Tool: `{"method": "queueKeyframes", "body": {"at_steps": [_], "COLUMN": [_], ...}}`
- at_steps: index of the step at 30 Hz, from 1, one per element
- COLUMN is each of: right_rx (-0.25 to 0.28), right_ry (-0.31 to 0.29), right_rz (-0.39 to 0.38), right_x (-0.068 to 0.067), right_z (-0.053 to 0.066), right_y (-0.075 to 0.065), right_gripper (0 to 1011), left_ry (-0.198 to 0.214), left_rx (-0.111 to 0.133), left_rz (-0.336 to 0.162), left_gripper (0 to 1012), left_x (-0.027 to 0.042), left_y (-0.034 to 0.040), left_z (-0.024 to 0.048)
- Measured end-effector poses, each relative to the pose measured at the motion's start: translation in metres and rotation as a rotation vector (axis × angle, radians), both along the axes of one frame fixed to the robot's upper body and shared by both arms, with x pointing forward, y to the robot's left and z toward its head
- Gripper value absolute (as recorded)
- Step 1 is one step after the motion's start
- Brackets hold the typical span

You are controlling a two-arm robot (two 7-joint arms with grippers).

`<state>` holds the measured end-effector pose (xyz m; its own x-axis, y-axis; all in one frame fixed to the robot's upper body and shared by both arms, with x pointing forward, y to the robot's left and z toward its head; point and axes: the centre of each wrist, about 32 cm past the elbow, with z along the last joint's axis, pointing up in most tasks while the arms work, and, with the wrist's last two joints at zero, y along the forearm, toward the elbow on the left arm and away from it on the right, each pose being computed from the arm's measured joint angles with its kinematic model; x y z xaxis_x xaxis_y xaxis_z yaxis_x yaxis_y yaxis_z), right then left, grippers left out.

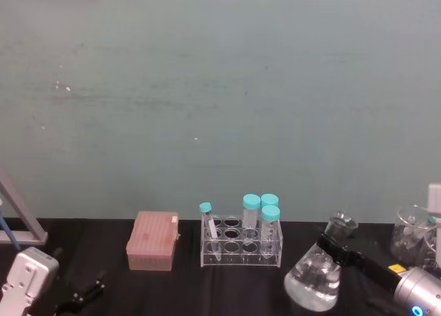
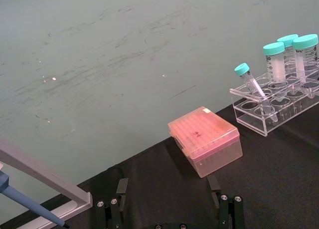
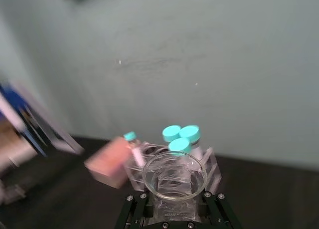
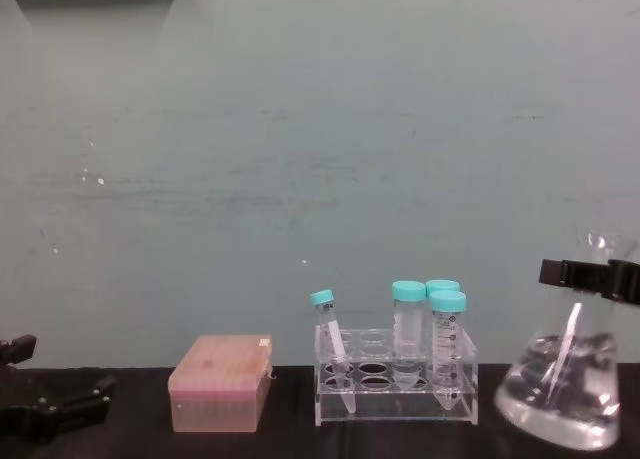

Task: Pick up the beaker with the right gripper, shake it three times, and then put it down.

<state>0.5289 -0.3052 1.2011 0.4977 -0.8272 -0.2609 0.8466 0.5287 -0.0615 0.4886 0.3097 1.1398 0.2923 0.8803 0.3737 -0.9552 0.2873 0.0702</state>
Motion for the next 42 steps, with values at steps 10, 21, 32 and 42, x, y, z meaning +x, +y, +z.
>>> {"method": "queueKeyframes", "body": {"at_steps": [10,21,32,42], "right_rx": [-0.621,-1.004,-0.845,-0.236], "right_ry": [-0.335,-0.537,-0.462,-0.154], "right_rz": [0.054,0.059,0.051,0.022], "right_x": [0.004,0.007,0.01,0.01], "right_z": [0.012,0.016,0.017,0.015], "right_y": [-0.01,-0.013,-0.012,-0.005], "right_gripper": [456,456,456,456], "left_ry": [0.0,0.0,0.0,0.0], "left_rx": [0.0,0.0,0.0,0.0], "left_rz": [0.0,0.0,0.0,0.0], "left_gripper": [1000,1000,1000,1000], "left_x": [0.0,0.0,0.0,0.0], "left_y": [0.0,0.0,0.0,0.0], "left_z": [0.0,0.0,0.0,0.0]}}
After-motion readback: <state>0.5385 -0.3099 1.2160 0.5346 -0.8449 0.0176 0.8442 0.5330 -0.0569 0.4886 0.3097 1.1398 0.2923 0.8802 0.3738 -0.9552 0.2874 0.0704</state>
